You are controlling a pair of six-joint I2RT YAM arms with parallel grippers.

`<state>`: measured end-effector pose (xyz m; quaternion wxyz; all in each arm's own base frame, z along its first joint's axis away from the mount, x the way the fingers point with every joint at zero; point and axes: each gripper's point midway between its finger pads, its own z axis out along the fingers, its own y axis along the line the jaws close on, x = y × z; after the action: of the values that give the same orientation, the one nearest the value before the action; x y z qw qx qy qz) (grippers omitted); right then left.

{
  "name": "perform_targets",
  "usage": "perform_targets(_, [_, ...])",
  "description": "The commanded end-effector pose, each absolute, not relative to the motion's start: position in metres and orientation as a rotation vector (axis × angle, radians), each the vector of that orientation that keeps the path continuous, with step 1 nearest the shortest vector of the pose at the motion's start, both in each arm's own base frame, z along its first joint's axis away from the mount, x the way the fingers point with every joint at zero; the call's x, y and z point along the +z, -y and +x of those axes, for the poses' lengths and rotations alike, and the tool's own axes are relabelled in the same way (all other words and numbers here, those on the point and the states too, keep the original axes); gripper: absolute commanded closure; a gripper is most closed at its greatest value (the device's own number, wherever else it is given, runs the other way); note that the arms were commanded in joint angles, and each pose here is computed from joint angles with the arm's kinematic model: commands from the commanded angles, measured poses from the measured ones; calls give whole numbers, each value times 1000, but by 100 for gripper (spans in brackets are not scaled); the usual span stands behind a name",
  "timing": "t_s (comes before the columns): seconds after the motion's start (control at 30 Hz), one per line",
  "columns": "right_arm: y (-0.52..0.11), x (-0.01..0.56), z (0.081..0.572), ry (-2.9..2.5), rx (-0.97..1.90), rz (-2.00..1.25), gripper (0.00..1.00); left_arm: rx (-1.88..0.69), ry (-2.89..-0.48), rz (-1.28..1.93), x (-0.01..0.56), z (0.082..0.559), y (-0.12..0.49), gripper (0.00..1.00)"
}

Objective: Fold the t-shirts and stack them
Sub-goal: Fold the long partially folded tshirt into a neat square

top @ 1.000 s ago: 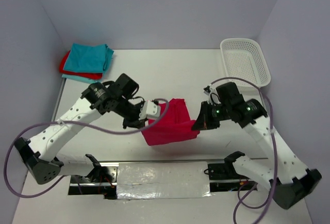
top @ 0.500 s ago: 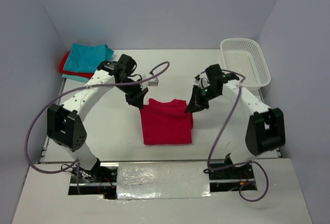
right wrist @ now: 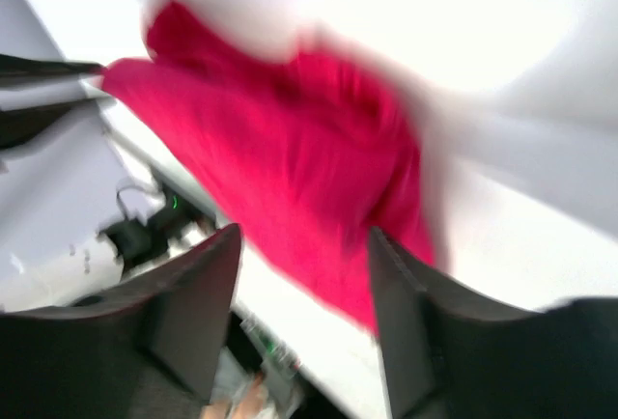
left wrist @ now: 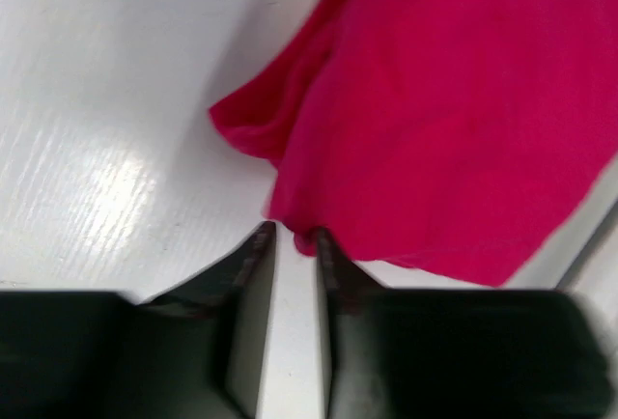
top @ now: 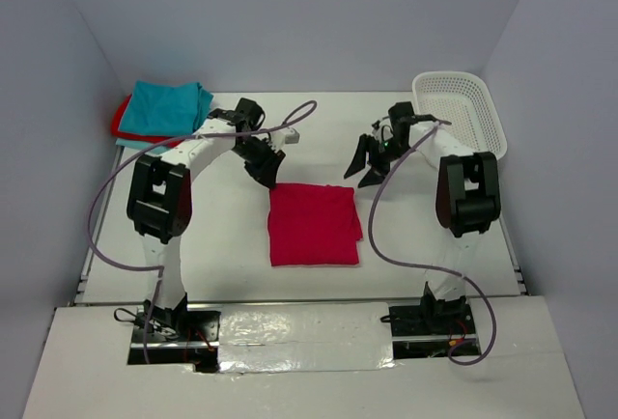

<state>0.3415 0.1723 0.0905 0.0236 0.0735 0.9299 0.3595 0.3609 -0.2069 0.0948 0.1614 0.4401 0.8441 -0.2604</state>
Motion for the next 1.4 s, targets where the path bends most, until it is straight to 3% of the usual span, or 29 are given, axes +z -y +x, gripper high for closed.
perform_targets(0.0, [-167,103,396,-2769,1015,162,36,-655,-2455,1065,91,400,190,62])
perform_targets(0.07, [-153,116,427,-2713,913,172,35,-637,-2482,964,90,416,180,52])
perform_targets(0.13, [-139,119,442,-2691,809,188,37,-611,-2452,894,108,438,177,51])
perform_targets(0.2, [-129,139,442,-2634,661,127,46,-560,-2422,835,126,455,168,51])
perform_targets(0.23, [-135,130,429,-2643,644,82,54,-538,-2391,798,140,465,167,52])
perform_targets(0.27, [-138,132,419,-2634,637,63,73,-517,-2375,772,150,468,163,53])
perform_targets(0.37, [-152,150,372,-2560,640,3,100,-582,-2263,839,191,437,181,73])
perform_targets(0.5, [-199,132,324,-2552,857,-99,100,-798,-2294,1049,158,351,223,80])
perform_targets(0.63, [-213,103,329,-2611,887,-90,100,-901,-2387,1060,123,328,238,78])
perform_targets(0.77, [-201,63,358,-2680,810,9,100,-815,-2424,1015,89,356,237,71])
perform_targets(0.93, [-198,29,389,-2732,800,87,100,-754,-2503,909,53,392,225,70])
perform_targets(1.23, [-188,34,414,-2664,877,255,100,-672,-2478,823,43,433,215,68])
perform_targets(1.27, [-182,40,419,-2643,877,286,98,-657,-2482,812,41,438,214,68])
perform_targets(1.3, [-177,45,425,-2628,853,297,88,-653,-2482,802,42,442,213,68])
perform_targets(1.37, [-164,56,435,-2605,784,290,78,-687,-2472,763,55,449,213,64])
